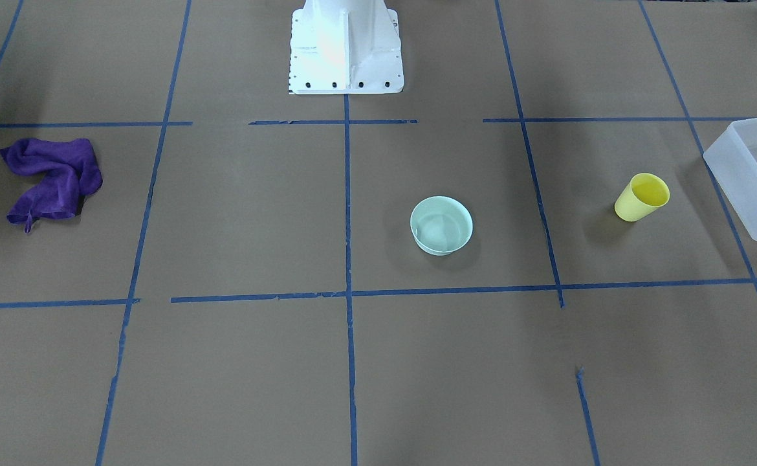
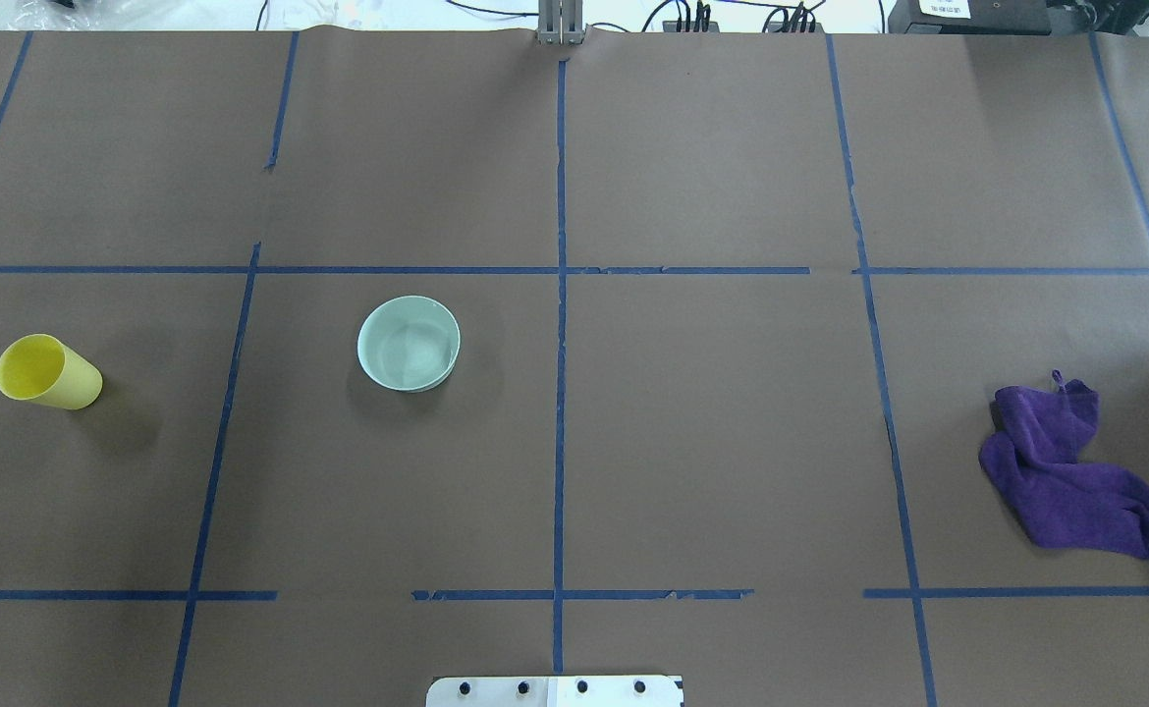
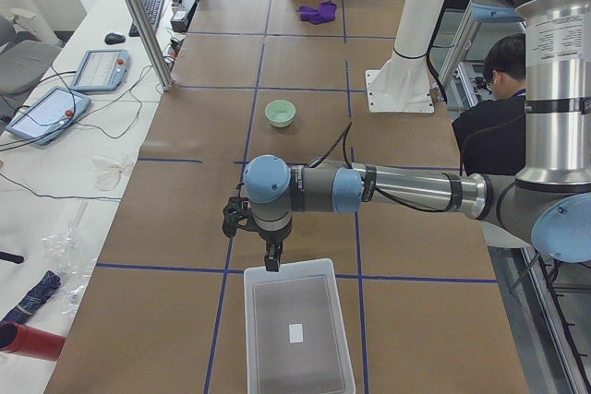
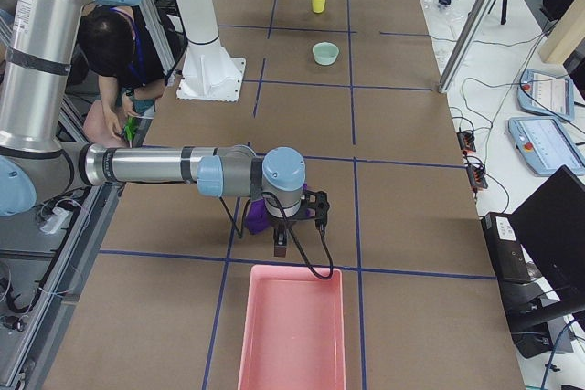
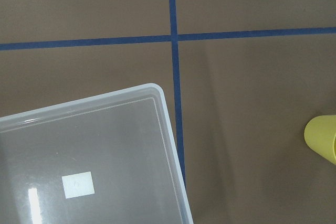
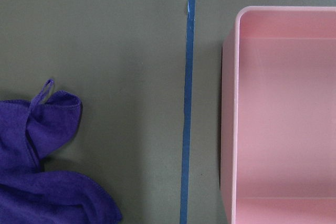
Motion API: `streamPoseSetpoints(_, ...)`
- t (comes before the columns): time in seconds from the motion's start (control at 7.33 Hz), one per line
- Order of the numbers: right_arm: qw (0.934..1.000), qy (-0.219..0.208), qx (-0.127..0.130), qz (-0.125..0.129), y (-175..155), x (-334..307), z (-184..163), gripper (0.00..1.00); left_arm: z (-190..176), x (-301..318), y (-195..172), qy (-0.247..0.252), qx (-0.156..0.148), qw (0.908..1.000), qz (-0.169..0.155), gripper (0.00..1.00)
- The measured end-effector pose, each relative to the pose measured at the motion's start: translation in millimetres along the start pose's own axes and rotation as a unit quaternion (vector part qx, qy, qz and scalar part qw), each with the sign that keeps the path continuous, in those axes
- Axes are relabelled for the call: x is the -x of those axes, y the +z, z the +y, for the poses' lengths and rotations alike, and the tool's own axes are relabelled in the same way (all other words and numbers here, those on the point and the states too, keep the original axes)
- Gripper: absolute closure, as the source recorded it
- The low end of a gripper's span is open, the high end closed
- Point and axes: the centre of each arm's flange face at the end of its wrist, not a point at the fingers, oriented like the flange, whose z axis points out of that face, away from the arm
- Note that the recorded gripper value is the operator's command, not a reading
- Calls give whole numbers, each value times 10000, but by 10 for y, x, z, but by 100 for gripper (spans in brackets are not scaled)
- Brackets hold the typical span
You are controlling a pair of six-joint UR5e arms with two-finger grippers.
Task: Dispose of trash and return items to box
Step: 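Move the left gripper toward the yellow cup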
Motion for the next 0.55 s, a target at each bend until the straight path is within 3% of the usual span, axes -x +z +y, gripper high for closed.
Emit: streamPoseSetpoints(0.55,10000,-29,-45,-23,-37,43,-26,0,-30,-50,30,91,41,9999,-61,0)
